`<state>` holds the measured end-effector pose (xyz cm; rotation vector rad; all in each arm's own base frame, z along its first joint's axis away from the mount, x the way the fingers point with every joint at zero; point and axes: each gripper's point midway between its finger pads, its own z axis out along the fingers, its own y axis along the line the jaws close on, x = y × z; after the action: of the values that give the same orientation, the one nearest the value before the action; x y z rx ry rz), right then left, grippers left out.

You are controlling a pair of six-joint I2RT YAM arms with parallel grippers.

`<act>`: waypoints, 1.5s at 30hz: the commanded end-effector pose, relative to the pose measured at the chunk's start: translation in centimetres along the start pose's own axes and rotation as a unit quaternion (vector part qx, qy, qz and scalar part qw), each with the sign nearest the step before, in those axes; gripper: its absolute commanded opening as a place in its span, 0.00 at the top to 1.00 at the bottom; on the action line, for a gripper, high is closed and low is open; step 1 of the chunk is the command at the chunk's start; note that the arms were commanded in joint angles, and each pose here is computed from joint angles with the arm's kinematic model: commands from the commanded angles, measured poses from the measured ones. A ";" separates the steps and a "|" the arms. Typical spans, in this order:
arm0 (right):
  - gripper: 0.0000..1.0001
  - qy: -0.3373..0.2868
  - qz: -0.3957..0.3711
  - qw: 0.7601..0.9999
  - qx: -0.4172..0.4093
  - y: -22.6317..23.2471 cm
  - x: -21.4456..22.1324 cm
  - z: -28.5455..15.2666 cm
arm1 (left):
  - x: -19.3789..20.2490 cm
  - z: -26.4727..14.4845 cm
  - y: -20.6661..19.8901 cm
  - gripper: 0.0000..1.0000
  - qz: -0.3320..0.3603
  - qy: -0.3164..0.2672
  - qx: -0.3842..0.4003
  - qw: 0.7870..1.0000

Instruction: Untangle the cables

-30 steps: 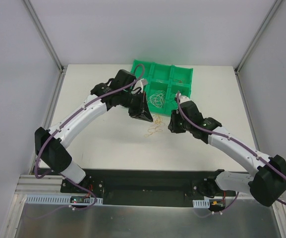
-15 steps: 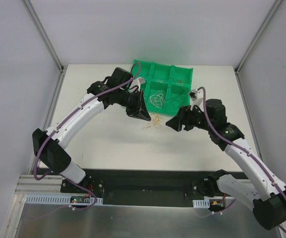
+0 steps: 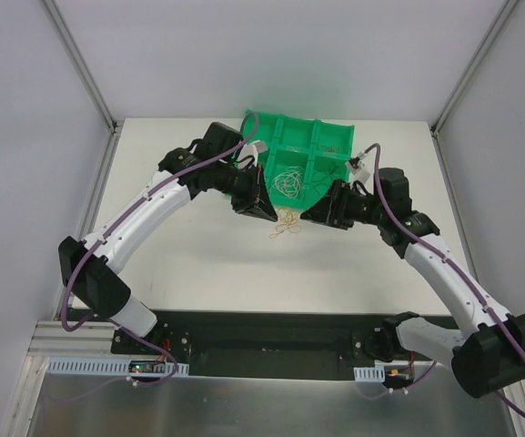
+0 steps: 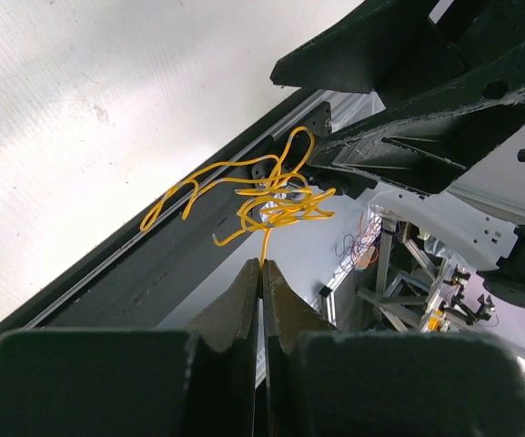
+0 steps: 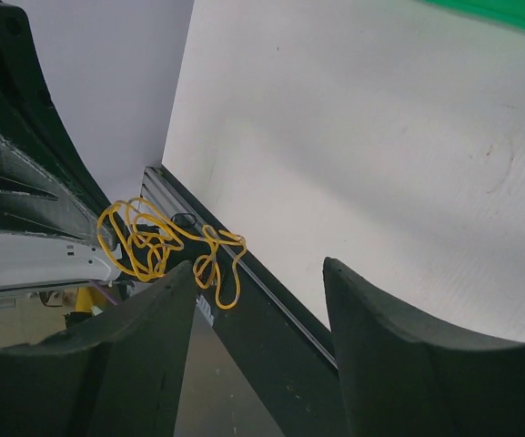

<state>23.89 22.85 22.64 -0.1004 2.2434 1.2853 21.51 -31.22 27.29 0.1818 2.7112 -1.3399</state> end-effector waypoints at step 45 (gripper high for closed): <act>0.53 0.083 -0.073 0.790 0.603 -22.5 4.4 -10.3 | -5.5 -15.6 -1.8 1.00 0.080 -0.297 -0.040 0.951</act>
<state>24.76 7.20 7.09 0.0773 2.6435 -0.1431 26.31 -22.40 35.93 -0.0277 2.3222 -1.1187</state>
